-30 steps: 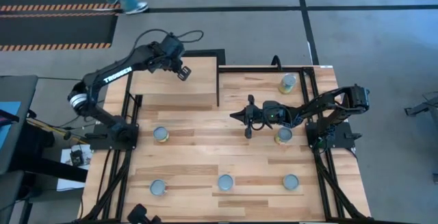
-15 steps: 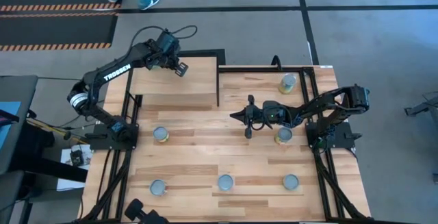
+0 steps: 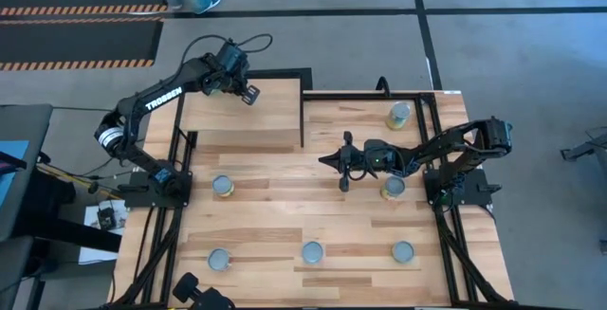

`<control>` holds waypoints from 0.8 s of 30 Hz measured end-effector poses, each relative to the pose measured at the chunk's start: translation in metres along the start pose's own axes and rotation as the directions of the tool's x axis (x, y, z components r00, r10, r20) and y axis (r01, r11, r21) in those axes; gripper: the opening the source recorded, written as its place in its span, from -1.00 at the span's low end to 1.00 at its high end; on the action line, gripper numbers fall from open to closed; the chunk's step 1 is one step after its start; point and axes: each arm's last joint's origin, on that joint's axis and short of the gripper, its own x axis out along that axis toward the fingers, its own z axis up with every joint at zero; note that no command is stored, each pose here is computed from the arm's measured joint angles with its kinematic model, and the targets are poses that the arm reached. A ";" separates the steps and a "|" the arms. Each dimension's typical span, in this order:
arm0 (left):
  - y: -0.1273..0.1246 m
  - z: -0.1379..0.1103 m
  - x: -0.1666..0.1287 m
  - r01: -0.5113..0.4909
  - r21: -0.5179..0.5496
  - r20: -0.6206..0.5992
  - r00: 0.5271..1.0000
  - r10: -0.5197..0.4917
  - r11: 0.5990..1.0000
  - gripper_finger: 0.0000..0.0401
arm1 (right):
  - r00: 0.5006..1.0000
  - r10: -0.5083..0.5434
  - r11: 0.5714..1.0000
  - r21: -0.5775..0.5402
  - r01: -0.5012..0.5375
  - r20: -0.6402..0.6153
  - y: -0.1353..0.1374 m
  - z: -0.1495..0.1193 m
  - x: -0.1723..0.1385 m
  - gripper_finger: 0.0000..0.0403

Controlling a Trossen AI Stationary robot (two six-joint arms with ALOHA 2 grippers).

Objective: Pick and place cans onto a shelf
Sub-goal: Put the canned tuna on the shelf

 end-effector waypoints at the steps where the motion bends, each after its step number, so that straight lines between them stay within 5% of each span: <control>1: 0.000 0.000 0.000 0.000 0.000 0.000 1.000 0.000 1.000 -0.96 | 1.000 0.000 1.000 0.000 0.000 0.000 0.000 0.000 0.000 -0.95; 24: -0.004 -0.002 -0.001 0.007 0.023 -0.018 1.000 -0.007 1.000 -0.85 | 1.000 0.000 1.000 0.000 0.000 0.000 0.000 0.000 0.000 -0.94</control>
